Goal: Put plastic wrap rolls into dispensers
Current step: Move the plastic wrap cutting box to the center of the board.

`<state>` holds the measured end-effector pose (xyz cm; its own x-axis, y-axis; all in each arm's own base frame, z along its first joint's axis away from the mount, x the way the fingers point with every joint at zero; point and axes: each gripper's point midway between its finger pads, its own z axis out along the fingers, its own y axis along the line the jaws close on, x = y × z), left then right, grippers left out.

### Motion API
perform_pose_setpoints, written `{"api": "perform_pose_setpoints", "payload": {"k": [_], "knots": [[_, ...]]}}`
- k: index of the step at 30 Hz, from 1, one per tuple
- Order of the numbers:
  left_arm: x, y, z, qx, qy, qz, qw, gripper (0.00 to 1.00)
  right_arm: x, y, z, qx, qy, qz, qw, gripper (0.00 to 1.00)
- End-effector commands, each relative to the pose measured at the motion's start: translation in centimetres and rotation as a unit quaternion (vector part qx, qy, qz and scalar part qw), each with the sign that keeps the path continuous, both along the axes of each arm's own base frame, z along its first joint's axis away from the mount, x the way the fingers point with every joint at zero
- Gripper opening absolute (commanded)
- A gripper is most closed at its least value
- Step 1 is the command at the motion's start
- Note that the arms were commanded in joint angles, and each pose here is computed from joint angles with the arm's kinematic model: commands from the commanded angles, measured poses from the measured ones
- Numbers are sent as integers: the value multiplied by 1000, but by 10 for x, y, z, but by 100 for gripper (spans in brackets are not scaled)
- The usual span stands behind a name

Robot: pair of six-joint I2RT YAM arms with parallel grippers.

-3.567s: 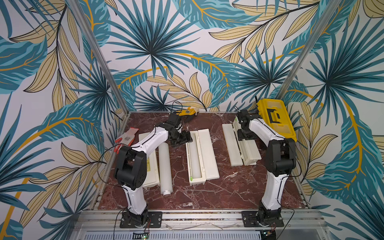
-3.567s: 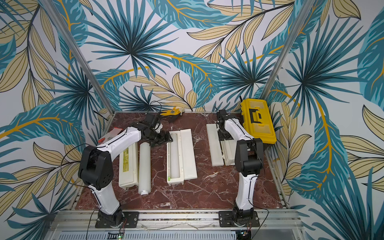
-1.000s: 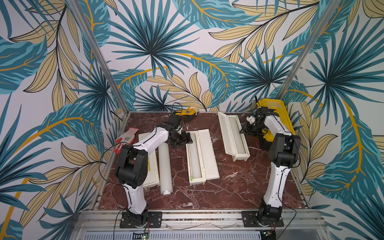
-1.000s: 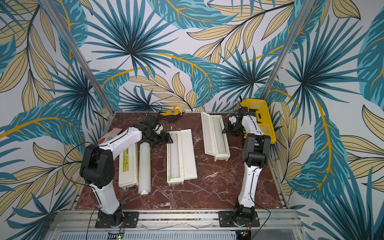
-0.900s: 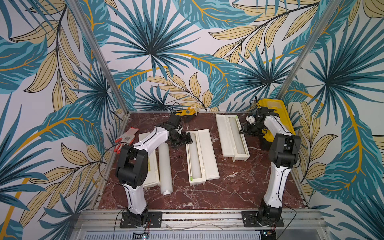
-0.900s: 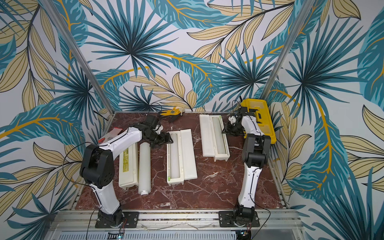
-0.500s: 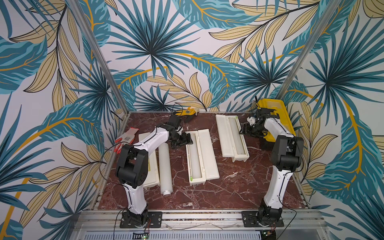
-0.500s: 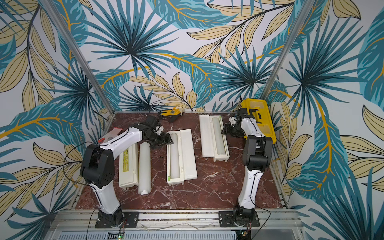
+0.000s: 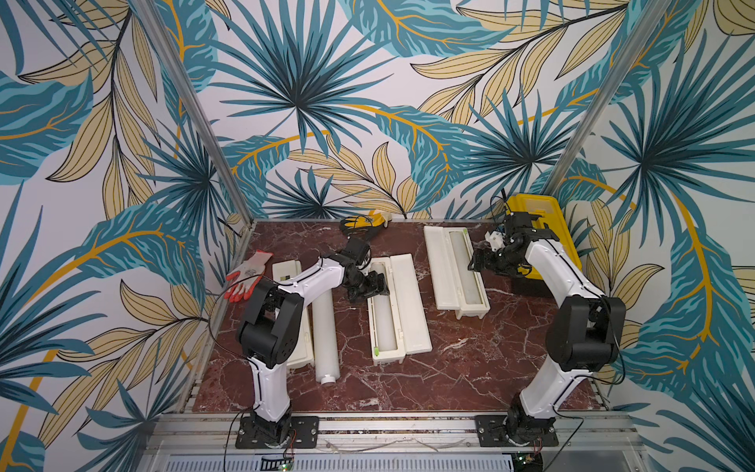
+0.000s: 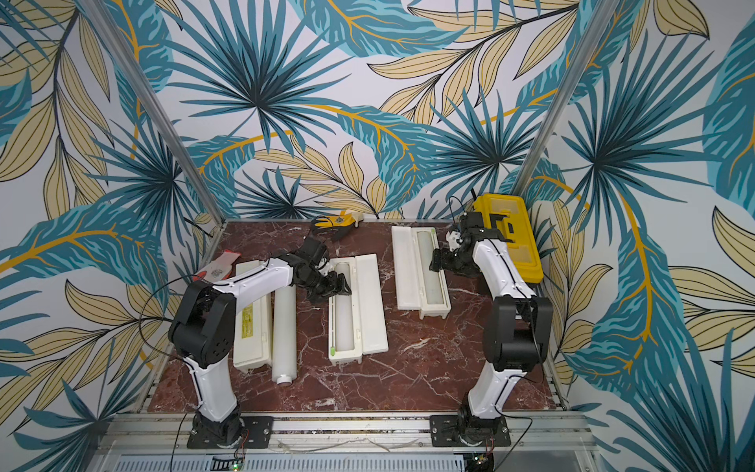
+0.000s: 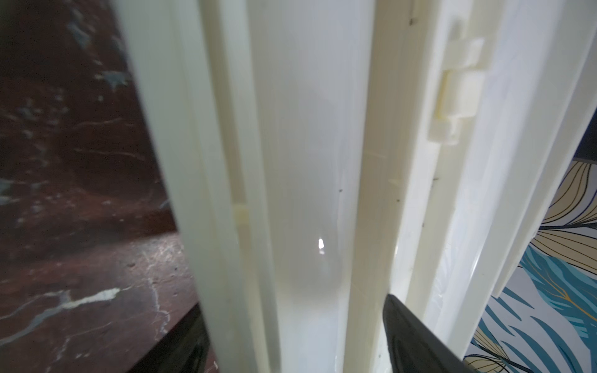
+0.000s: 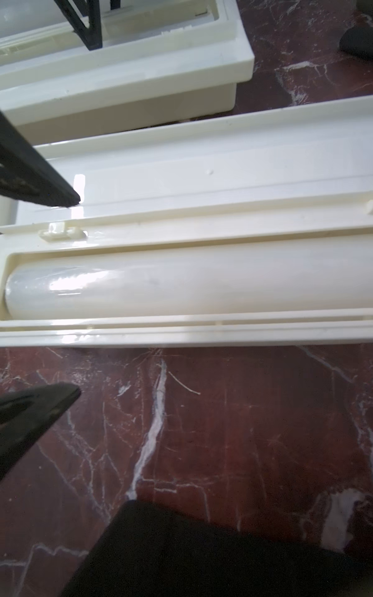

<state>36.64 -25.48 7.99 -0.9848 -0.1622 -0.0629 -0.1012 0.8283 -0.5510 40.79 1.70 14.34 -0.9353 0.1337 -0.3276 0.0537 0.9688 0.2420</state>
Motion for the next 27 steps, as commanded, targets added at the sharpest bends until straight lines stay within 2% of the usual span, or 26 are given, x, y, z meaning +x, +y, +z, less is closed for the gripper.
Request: {"api": "perform_pose_setpoints", "payload": {"k": [1, 9, 13, 17, 19, 23, 27], "knots": [[3, -20, -6, -40, 5, 18, 999, 82, -19, 8, -8, 16, 14, -8, 1000, 86], [22, -49, -8, -90, 11, 71, 993, 79, -36, 16, 2, 41, 1, -9, 999, 86], [23, -63, -9, -88, 11, 75, 993, 79, -36, 18, 8, 48, -6, -14, 999, 86], [22, -60, -8, -74, 3, 86, 994, 79, -33, 25, 18, 64, -20, -16, 998, 86], [21, -49, -2, -47, -12, 88, 995, 82, -33, 37, 22, 64, -24, -2, 998, 86], [20, -28, 25, 19, -52, 63, 996, 87, -34, 60, 27, 24, -28, 34, 999, 86], [14, 7, 64, 100, -101, 37, 989, 93, -33, 96, 34, -3, -39, 67, 997, 86]]}}
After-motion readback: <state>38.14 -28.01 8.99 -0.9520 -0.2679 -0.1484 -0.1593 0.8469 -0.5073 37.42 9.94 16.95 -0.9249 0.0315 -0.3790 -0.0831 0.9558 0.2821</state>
